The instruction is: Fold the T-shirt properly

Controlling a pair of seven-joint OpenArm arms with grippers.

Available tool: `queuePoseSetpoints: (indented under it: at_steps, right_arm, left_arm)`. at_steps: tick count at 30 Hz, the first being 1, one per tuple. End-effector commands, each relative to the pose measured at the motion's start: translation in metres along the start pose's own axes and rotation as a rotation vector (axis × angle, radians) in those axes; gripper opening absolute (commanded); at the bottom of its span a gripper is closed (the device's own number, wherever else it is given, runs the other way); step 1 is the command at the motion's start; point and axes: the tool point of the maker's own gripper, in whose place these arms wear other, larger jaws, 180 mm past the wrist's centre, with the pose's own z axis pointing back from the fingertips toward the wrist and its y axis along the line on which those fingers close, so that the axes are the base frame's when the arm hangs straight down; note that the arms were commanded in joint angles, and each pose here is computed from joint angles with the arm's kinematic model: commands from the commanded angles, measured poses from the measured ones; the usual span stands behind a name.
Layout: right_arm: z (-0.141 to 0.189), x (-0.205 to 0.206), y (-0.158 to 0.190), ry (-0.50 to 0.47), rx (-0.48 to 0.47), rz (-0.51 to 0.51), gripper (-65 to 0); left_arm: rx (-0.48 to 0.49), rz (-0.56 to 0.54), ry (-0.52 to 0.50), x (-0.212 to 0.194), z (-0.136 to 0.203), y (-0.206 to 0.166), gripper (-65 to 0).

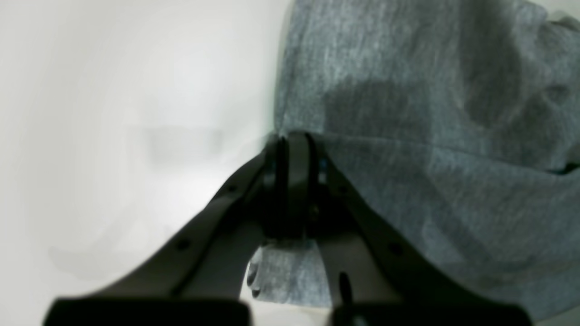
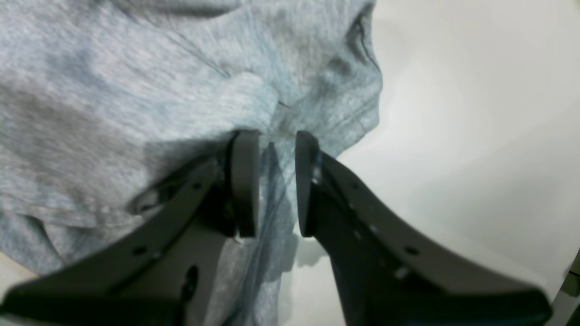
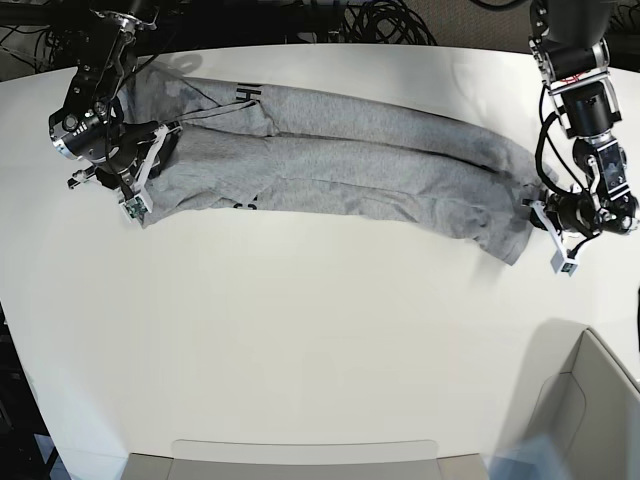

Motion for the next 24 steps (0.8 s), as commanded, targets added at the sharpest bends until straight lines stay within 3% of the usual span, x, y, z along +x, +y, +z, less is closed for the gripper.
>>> queuePoseSetpoints:
  at_steps: [1, 8, 24]
  right_arm:
    - [0.006, 0.011, -0.006, -0.039, -0.018, 0.019, -50.4]
    - [0.007, 0.009, -0.008, -0.035, -0.023, 0.02, -50.4]
    - [0.006, 0.011, -0.007, -0.04, -0.02, 0.019, -50.4]
  left_arm:
    - [0.108, -0.011, 0.147, -0.031, 0.007, 0.029, -65.0]
    - [0.16, 0.144, 0.026, -0.013, 0.04, 0.076, -65.0]
    - [0.185, 0.149, -0.008, 0.005, 0.055, 0.088, -65.0]
